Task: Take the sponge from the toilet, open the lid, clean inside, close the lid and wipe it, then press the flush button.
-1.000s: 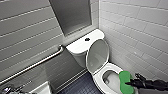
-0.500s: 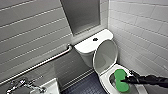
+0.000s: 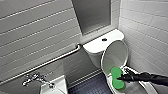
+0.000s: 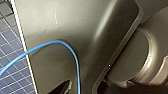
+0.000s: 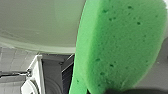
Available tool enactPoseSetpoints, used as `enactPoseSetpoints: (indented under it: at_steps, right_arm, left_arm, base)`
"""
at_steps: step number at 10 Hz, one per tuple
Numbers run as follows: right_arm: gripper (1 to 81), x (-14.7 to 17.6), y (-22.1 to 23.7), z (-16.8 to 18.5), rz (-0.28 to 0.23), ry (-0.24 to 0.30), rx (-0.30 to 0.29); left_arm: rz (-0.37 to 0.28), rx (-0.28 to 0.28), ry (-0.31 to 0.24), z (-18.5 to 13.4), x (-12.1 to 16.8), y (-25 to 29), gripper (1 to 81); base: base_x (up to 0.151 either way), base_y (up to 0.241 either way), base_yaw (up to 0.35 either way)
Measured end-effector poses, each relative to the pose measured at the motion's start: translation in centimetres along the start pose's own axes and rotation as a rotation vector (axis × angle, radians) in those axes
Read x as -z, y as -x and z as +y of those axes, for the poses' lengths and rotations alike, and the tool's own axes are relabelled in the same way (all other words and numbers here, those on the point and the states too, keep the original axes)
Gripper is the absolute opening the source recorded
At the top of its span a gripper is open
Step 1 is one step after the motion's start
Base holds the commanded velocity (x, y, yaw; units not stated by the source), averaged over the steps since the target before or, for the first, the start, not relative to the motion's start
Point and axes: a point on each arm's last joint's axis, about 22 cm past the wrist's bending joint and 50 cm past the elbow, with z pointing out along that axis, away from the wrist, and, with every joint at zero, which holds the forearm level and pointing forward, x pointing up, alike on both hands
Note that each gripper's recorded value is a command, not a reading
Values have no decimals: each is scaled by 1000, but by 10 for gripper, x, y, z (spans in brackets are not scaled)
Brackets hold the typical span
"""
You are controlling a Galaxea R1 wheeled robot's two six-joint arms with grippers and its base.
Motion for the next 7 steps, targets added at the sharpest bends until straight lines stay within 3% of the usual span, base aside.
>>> enactPoseSetpoints:
  at_steps: [3, 5, 7]
  right_arm:
    - [10, -32, 3, -18, -34, -19, -4]
    - [10, -30, 6, -2, -1, -12, -105]
    - [10, -41, 25, 9, 88, -64, -232]
  left_arm:
    - [11, 25, 0, 0, 1, 3, 811]
    - [12, 24, 0, 0, 1, 2, 811]
    - [12, 25, 0, 0, 1, 2, 811]
  base:
    - [0, 0, 0]
    - [0, 0, 0]
    - [0, 0, 0]
